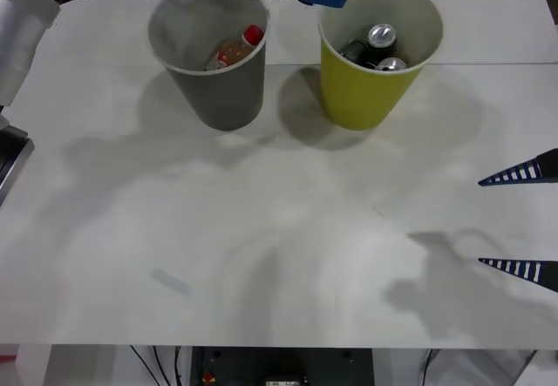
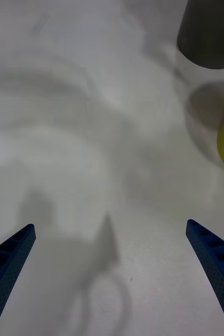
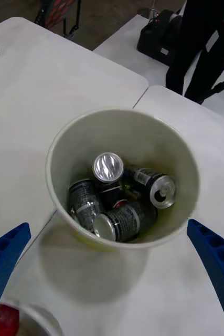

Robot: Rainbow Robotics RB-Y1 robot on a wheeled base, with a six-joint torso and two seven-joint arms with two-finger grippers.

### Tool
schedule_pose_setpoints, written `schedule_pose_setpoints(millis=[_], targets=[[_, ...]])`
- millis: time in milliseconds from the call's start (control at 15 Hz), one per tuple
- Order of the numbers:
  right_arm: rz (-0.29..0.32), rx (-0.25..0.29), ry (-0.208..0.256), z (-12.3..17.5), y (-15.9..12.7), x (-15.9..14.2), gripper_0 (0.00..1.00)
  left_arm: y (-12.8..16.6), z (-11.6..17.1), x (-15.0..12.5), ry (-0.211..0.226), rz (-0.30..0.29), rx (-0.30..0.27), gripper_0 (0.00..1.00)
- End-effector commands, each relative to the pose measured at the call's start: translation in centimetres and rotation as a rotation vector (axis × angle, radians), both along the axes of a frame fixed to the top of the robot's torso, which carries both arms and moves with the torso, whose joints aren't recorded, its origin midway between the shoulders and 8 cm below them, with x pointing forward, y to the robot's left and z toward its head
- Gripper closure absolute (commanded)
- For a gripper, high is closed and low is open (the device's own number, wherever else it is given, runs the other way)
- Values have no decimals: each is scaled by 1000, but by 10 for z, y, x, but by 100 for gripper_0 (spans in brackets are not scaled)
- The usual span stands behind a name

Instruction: Put the can into the green bin and the plastic bottle into the gray bin

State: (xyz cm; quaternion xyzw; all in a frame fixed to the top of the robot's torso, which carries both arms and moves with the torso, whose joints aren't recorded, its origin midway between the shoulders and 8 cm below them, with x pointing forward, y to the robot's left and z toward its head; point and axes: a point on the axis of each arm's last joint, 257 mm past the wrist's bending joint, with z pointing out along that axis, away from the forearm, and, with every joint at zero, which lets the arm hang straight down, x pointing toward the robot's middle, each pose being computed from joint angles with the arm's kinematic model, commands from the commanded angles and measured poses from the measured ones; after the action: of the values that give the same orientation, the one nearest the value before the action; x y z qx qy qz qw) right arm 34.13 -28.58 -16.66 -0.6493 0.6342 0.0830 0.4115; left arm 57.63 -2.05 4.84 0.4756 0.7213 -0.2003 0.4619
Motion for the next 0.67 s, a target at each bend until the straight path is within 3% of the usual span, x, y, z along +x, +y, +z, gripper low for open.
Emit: schedule_pose_setpoints(millis=[67, 400, 667], targets=[[0, 0, 0, 0, 0, 0, 0, 48, -1, -16, -18, -46, 87, 0], [0, 0, 0, 0, 0, 0, 0, 134, -9, -35, -44, -132, 82, 0], [0, 0, 0, 0, 0, 0, 0, 187, -26, -56, -70, -200, 93, 0]])
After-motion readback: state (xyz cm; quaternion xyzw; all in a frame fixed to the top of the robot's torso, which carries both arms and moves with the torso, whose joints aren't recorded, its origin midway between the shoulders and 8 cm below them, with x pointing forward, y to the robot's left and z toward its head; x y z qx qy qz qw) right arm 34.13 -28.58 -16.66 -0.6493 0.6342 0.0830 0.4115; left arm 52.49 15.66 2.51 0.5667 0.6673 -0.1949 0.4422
